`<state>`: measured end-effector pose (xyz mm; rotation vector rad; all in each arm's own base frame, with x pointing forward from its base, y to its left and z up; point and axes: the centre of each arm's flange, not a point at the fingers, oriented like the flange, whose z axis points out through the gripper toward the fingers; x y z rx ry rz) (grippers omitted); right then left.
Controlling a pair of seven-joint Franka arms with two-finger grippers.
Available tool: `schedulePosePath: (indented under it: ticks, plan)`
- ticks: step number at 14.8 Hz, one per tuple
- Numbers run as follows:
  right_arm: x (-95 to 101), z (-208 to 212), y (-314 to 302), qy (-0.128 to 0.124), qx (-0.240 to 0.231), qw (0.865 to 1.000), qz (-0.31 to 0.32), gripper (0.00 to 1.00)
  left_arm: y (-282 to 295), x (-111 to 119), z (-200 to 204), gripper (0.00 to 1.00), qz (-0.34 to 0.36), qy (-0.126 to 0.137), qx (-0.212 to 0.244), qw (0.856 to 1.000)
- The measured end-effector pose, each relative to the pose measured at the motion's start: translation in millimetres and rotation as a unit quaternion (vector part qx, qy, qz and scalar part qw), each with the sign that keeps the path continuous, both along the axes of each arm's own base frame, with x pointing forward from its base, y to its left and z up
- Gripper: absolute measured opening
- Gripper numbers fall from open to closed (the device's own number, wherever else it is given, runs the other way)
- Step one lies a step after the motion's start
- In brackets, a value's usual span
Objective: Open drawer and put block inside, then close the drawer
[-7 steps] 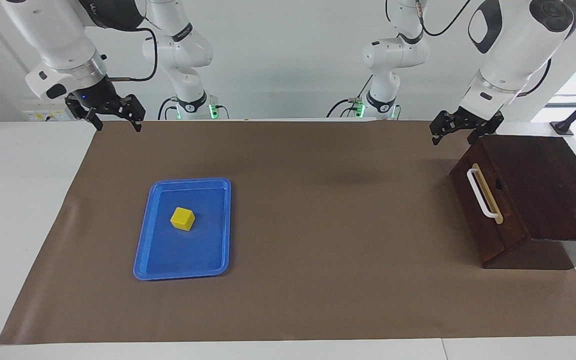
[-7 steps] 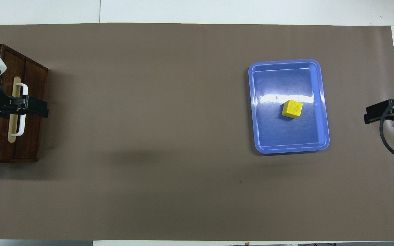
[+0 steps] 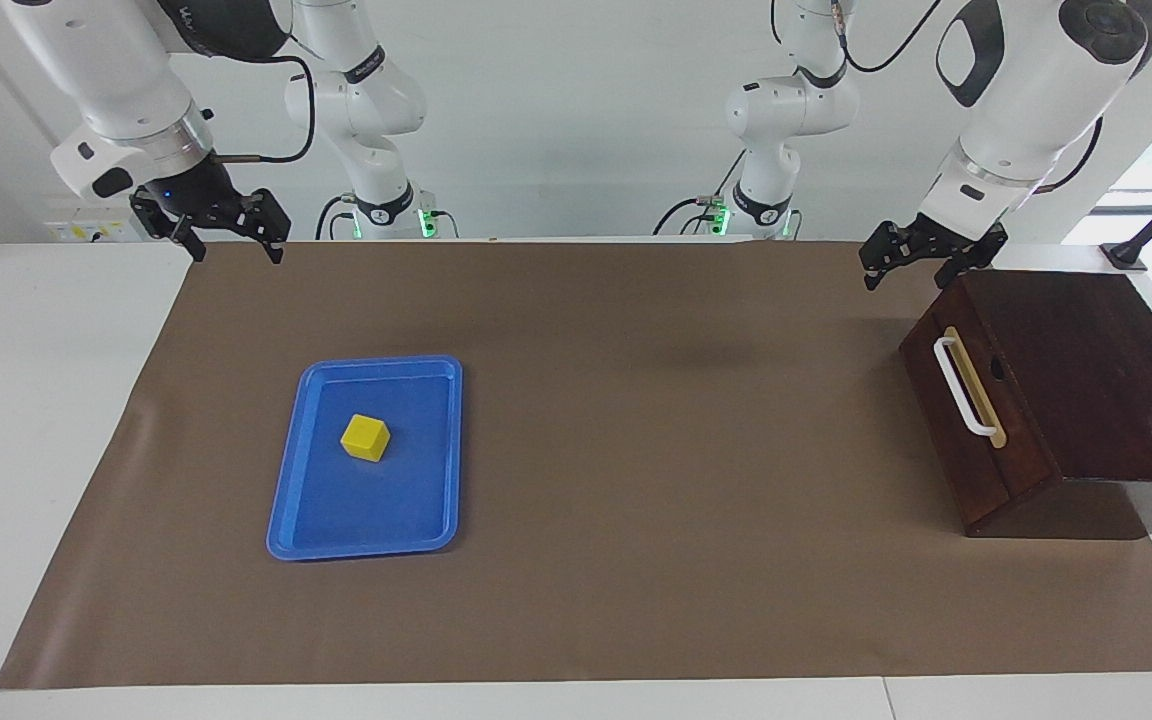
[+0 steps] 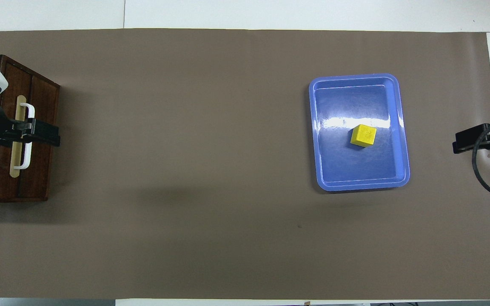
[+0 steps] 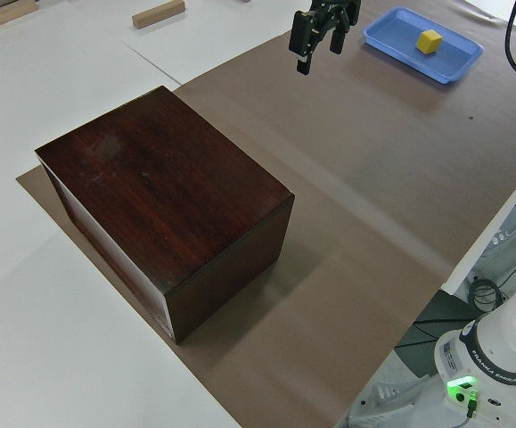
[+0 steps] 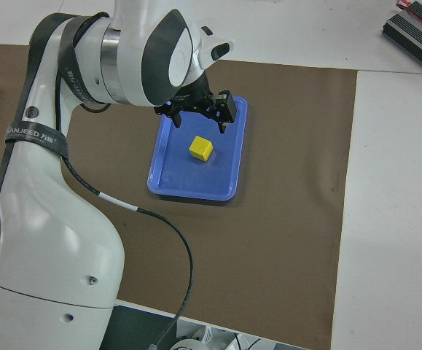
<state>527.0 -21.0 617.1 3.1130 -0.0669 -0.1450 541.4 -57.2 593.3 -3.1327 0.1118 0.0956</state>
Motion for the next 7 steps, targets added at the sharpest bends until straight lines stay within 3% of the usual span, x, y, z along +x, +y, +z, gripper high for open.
schedulePosePath:
  ticks: [3,7]
  plan:
    - [0.2,0,1,0.0,0.003,1.0,0.03,1.0,0,0,0,1.0,0.0,0.0,0.0,1.0]
    - [4.3,-10,-10,-0.019,0.009,0.99,0.137,1.0,-1,0,0,1.0,-0.002,0.001,0.0,1.0]
